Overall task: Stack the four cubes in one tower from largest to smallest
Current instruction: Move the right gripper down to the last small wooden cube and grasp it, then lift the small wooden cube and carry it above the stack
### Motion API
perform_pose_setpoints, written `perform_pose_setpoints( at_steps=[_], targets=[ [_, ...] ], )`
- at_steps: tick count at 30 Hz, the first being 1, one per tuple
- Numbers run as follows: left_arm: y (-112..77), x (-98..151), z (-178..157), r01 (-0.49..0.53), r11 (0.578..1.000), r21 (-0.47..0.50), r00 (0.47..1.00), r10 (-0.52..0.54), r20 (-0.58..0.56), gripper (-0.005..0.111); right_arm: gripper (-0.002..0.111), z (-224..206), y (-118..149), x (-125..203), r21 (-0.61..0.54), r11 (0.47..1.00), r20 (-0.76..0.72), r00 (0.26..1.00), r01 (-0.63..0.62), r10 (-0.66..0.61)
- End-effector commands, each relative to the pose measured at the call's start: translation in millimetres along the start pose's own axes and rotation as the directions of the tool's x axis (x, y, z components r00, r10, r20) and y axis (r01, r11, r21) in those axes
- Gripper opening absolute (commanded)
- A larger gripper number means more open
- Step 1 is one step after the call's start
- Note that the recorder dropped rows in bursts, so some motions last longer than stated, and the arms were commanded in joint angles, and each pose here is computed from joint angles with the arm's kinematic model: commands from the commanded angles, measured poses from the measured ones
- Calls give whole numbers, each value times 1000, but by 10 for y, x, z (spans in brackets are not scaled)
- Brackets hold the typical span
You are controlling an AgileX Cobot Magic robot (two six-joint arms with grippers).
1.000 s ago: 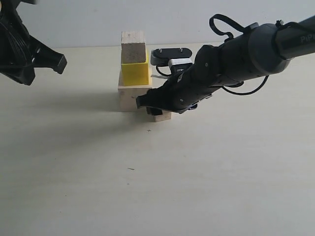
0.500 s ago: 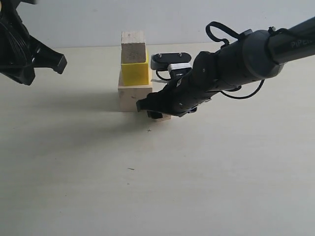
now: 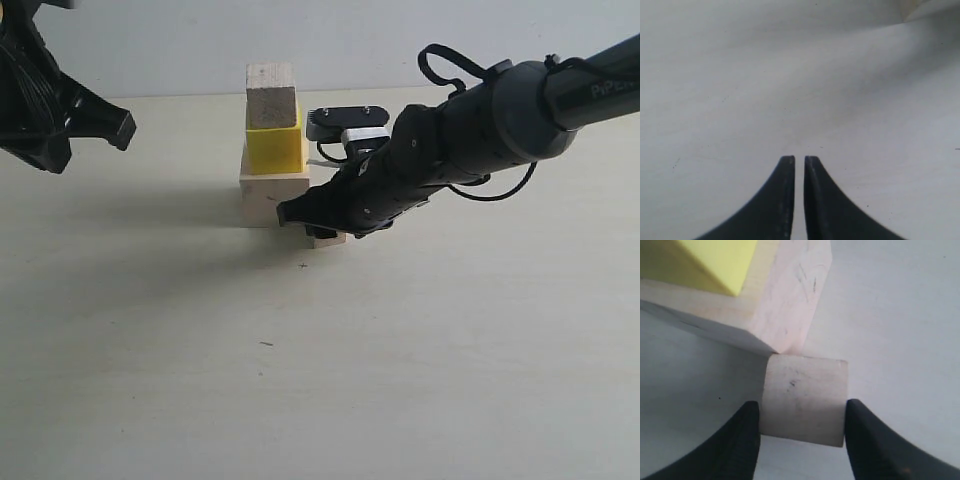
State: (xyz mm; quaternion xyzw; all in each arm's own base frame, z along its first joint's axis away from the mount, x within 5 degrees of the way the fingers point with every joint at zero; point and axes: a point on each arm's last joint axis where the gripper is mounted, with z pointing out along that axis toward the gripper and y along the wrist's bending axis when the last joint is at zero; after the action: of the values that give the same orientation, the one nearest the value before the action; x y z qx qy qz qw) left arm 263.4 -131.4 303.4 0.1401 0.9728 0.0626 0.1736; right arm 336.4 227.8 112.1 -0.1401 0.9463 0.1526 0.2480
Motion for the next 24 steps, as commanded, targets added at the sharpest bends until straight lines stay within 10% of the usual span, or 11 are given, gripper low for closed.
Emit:
perform_pose_setpoints(
  at_steps=[1, 16, 24],
  targets=[
    [8, 6, -22, 12, 1000, 6, 1000, -12, 13, 10, 0, -19, 19, 25, -6, 1000, -53, 999, 11, -11],
    [8, 6, -22, 12, 1000, 6, 1000, -12, 13, 10, 0, -663, 11, -59, 108, 993, -162, 987, 42, -24],
    [8, 6, -22, 12, 1000, 6, 1000, -12, 13, 10, 0, -1524, 167, -363, 56, 993, 24, 994, -107, 106]
  ],
)
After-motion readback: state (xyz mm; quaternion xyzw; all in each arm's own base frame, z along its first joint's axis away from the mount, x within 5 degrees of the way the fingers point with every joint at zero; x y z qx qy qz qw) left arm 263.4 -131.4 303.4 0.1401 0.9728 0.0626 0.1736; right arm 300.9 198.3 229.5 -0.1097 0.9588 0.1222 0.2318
